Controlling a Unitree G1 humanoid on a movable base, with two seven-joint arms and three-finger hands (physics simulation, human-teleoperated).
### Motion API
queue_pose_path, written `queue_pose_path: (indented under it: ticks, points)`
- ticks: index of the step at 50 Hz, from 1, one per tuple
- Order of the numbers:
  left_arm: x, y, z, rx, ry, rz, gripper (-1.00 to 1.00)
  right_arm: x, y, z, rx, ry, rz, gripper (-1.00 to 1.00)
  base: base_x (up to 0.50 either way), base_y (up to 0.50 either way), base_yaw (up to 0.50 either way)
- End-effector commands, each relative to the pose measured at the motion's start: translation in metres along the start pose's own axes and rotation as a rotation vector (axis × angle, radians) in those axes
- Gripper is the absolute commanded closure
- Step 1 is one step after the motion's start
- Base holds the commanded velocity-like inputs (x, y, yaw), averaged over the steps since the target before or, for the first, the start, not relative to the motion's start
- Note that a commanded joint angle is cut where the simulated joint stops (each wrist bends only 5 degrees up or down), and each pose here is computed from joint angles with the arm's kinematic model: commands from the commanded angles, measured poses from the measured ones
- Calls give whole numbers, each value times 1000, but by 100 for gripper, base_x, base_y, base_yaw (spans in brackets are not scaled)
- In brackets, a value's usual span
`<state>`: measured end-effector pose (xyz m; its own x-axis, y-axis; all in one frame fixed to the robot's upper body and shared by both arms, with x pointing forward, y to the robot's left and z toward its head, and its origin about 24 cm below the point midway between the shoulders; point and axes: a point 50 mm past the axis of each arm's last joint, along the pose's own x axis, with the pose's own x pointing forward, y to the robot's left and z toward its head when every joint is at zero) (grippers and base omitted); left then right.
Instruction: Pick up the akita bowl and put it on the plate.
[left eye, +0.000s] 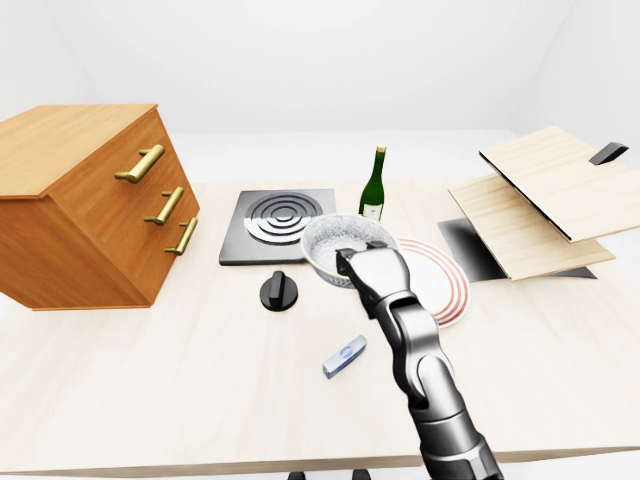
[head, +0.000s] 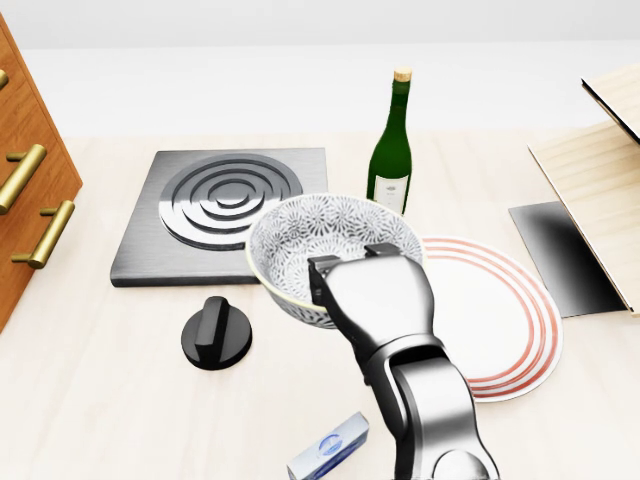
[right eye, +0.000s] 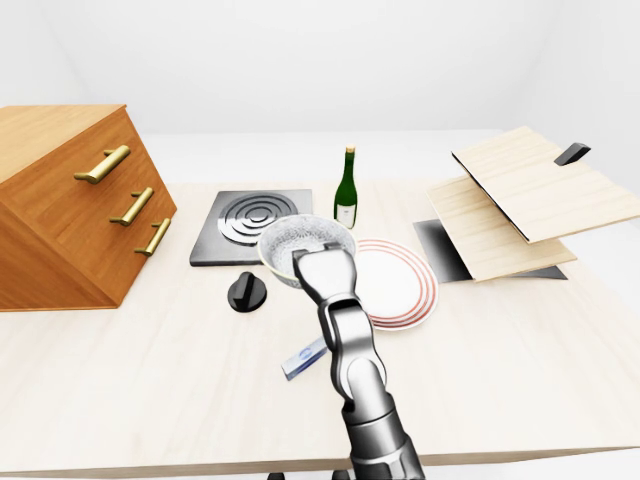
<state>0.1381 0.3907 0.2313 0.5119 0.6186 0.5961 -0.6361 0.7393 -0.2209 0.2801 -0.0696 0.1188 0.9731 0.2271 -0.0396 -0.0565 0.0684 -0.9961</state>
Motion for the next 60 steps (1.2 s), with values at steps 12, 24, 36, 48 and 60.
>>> queue_pose_path:
  ticks: [12,24,36,48,60]
  points:
    - [0,0,0,6,1,-6,-100,0,-9,-64,-46,168,-109,100,0,0,0]
    - [0,0,0,11,0,-7,-100,-3,-3,-91,-83,240,-88,100,0,0,0]
    - [0,-1,-1,16,2,-14,-100,-5,-4,-104,-129,286,-85,100,0,0,0]
    - [0,-1,-1,16,3,-14,-100,-9,1,-104,-124,273,-71,100,0,0,0]
    - [0,-1,-1,16,3,-14,-100,-9,1,-104,-121,279,-71,100,0,0,0]
